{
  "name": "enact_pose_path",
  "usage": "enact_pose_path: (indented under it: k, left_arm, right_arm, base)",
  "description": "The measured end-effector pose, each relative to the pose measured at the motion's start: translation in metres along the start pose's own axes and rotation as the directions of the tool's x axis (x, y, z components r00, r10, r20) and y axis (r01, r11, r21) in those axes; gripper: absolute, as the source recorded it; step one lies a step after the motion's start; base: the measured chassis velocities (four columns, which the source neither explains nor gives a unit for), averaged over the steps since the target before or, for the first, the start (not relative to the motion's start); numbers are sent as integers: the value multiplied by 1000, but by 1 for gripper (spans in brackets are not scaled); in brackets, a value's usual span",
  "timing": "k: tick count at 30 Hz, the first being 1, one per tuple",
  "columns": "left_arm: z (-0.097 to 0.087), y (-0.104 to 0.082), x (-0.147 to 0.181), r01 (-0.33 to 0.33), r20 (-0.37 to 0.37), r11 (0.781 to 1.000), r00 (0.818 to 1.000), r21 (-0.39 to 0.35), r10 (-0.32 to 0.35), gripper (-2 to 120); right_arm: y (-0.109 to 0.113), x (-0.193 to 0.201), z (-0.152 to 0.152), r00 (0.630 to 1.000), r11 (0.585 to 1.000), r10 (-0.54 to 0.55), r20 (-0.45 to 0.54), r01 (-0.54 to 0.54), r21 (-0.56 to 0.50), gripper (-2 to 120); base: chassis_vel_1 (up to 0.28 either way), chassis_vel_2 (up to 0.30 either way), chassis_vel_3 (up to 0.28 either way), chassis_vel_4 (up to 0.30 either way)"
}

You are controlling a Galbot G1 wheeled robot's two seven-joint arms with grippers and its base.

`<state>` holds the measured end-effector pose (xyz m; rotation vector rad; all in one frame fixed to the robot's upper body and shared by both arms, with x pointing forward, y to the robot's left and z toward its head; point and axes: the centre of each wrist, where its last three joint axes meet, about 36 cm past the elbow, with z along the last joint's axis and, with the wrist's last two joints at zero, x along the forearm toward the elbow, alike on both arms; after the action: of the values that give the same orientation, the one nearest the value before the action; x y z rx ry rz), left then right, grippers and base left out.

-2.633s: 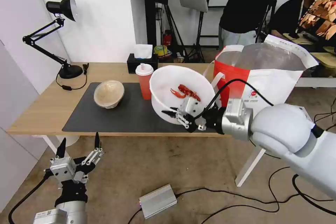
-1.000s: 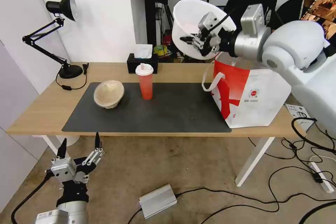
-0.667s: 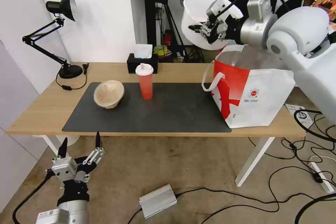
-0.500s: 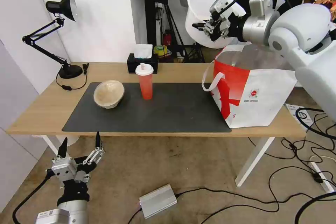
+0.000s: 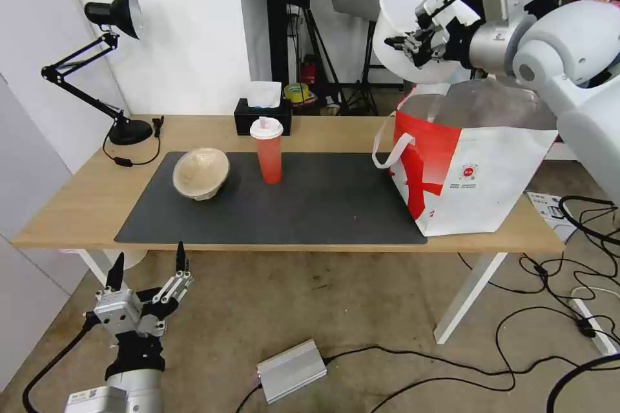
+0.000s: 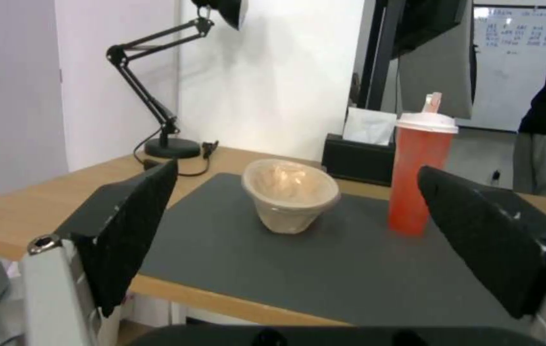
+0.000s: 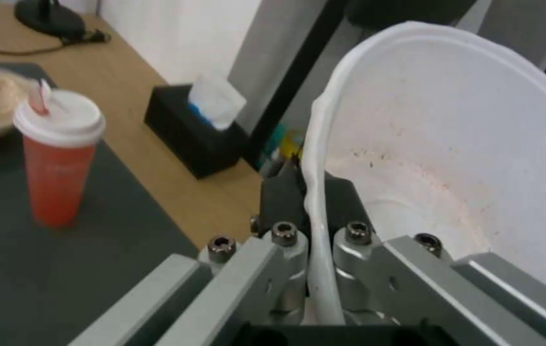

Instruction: Pick up the trash from the table and place it into the takeout bag.

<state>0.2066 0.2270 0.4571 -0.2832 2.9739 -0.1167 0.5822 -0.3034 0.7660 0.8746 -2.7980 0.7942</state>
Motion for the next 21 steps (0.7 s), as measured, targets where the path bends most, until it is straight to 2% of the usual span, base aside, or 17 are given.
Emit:
enact_pose_path:
  k: [13, 21]
  left_arm:
    - [1, 0, 1, -1, -4, 1000, 1000, 1, 1, 100]
    - [0, 0, 2, 0, -6, 1000, 1000, -2, 0, 100]
  right_arm:
    - [1, 0, 53, 997, 997, 12, -73, -17, -76, 0]
    - [5, 1, 73, 996, 994, 15, -94, -25, -106, 0]
  base:
    - [0, 0, 0, 0]
    - [0, 0, 0, 0]
